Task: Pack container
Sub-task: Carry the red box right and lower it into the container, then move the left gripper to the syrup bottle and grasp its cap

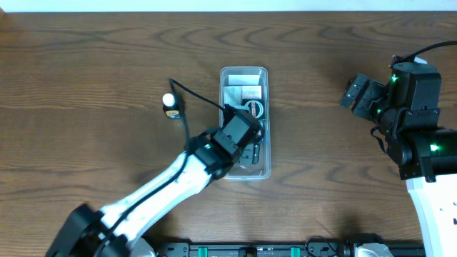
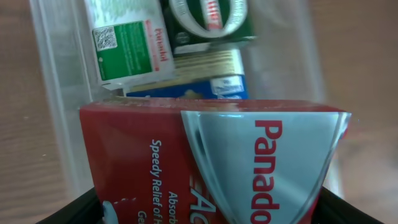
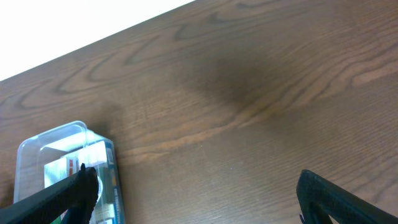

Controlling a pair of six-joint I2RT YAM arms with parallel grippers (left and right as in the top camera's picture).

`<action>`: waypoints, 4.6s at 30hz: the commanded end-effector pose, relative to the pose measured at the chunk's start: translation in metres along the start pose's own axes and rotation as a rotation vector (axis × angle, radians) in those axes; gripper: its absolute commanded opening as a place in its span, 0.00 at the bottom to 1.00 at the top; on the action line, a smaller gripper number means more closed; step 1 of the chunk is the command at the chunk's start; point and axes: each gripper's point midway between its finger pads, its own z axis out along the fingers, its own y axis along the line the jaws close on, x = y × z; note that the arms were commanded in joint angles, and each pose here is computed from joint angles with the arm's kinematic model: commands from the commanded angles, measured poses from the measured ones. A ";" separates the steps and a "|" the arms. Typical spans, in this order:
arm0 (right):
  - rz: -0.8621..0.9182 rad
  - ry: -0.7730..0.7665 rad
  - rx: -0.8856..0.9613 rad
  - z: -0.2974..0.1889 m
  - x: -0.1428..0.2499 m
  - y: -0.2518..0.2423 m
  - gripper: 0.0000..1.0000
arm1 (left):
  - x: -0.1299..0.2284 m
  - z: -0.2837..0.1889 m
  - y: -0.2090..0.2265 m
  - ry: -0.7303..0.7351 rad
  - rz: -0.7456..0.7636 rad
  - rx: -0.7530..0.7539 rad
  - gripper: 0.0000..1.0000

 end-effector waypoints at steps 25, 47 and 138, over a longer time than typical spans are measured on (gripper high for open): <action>0.011 -0.005 0.011 0.000 -0.002 -0.004 0.99 | 0.008 0.011 -0.012 0.055 -0.057 0.042 0.82; 0.011 -0.004 0.012 0.000 -0.002 -0.004 0.99 | 0.018 0.008 0.012 0.078 -0.036 -0.074 0.88; 0.011 -0.004 0.012 0.000 -0.002 -0.004 0.99 | -0.079 -0.133 0.130 -0.290 -0.049 -0.138 0.19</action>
